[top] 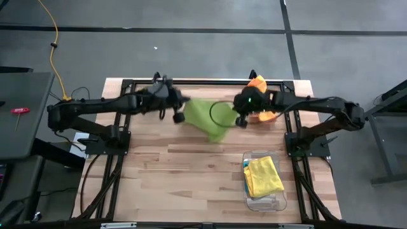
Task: Fold microfiber towels
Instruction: Fold the green microfiber cloth
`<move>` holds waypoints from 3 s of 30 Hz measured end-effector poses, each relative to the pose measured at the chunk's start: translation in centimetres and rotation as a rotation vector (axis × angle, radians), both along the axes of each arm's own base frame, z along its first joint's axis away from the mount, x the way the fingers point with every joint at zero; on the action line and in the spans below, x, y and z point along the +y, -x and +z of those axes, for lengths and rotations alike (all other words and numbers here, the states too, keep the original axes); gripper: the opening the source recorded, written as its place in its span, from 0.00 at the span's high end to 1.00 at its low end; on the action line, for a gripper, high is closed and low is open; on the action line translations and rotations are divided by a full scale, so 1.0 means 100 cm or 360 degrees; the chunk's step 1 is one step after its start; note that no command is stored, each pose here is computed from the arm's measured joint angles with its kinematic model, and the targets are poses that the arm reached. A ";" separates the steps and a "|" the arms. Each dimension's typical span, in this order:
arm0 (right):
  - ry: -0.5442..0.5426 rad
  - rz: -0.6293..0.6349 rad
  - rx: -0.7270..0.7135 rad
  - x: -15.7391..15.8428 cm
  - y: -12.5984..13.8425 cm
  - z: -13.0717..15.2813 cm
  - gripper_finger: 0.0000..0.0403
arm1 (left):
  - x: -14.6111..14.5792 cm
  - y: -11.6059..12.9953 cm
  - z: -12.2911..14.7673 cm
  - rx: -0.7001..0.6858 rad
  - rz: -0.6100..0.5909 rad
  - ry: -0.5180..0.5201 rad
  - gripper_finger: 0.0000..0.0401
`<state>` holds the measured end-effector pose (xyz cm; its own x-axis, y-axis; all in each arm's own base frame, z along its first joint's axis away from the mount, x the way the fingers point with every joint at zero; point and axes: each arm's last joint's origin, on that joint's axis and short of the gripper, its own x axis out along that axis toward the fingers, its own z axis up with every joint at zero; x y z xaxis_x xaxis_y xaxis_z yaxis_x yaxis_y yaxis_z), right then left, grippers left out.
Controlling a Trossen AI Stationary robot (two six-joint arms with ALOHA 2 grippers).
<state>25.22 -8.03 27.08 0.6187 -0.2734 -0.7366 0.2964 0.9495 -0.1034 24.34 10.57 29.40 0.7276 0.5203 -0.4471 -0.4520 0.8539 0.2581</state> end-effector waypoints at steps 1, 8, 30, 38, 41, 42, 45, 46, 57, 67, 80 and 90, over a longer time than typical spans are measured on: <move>0.0052 0.0002 -0.0009 -0.007 0.001 0.006 1.00 | 0.010 0.001 0.002 -0.0025 0.0024 -0.0067 1.00; 0.0487 0.0037 -0.0067 -0.054 0.006 0.056 1.00 | 0.061 0.022 0.026 -0.0080 0.0216 -0.0405 1.00; 0.0256 0.0199 0.0092 0.020 -0.009 -0.008 1.00 | -0.030 0.000 -0.029 0.0095 -0.0148 -0.0052 1.00; 0.0014 0.0204 0.0068 0.066 -0.005 -0.048 1.00 | -0.090 0.009 -0.087 0.0115 -0.0156 0.0364 1.00; -0.0080 0.0207 0.0019 0.079 -0.004 -0.056 1.00 | -0.105 0.015 -0.100 0.0114 -0.0101 0.0432 1.00; -0.0103 0.0200 0.0006 0.082 -0.004 -0.059 1.00 | -0.108 0.017 -0.103 0.0113 -0.0080 0.0444 1.00; -0.0169 0.0148 -0.0009 0.086 -0.001 -0.067 1.00 | -0.113 0.021 -0.110 0.0109 -0.0024 0.0460 1.00; -0.0189 0.0123 -0.0010 0.086 0.000 -0.068 1.00 | -0.113 0.022 -0.111 0.0105 -0.0001 0.0470 1.00; -0.0267 -0.0112 0.0005 0.084 -0.002 -0.084 1.00 | -0.111 0.026 -0.115 0.0104 0.0150 0.0573 1.00; -0.0259 -0.0321 -0.0035 0.075 -0.014 -0.098 1.00 | -0.084 0.029 -0.117 0.0033 0.0457 0.0625 1.00; -0.0208 -0.0576 -0.0133 0.024 -0.015 -0.098 1.00 | -0.060 0.031 -0.119 0.0035 0.0635 0.0522 1.00; -0.0191 -0.0725 -0.0138 -0.007 -0.017 -0.111 1.00 | -0.032 0.021 -0.141 0.0065 0.0797 0.0483 1.00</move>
